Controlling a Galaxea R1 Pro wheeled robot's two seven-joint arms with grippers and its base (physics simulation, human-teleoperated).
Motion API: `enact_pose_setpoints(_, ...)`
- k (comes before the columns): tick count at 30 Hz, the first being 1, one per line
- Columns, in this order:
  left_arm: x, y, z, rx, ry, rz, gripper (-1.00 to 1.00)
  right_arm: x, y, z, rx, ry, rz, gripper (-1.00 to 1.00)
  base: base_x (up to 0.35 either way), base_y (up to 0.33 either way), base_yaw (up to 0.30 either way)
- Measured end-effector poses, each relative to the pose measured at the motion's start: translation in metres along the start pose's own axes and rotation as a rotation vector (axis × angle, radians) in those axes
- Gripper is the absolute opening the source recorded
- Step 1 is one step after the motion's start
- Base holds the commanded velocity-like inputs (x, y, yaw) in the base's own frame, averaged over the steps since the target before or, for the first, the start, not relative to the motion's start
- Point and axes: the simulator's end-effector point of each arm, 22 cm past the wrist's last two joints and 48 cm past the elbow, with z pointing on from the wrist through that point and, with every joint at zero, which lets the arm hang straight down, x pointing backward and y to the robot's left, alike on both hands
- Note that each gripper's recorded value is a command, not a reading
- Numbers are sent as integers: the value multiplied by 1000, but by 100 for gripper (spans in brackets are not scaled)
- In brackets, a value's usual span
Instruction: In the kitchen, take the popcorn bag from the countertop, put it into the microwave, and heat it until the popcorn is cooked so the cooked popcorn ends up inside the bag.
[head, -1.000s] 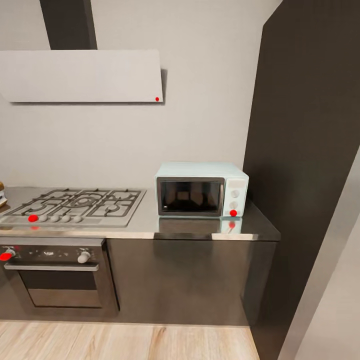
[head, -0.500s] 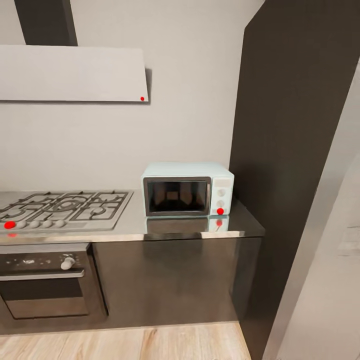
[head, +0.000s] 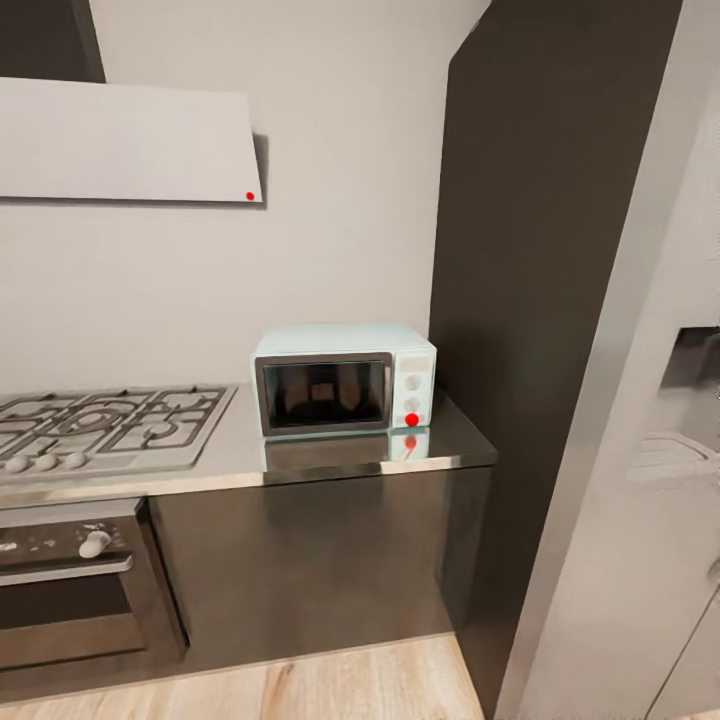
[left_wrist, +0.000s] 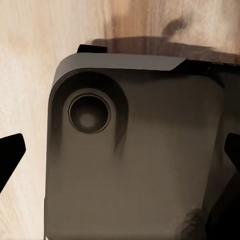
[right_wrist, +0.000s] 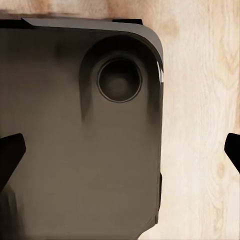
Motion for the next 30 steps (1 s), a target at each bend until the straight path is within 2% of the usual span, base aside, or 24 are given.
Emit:
enact_pose_setpoints(19,0,-1,0,1,0,0,100,0,-1,0,1,0,-3,100,0,0,-2)
enact_pose_setpoints(30,0,-1,0,2,0,0,100,0,-1,0,1,0,-2,100,0,0,197)
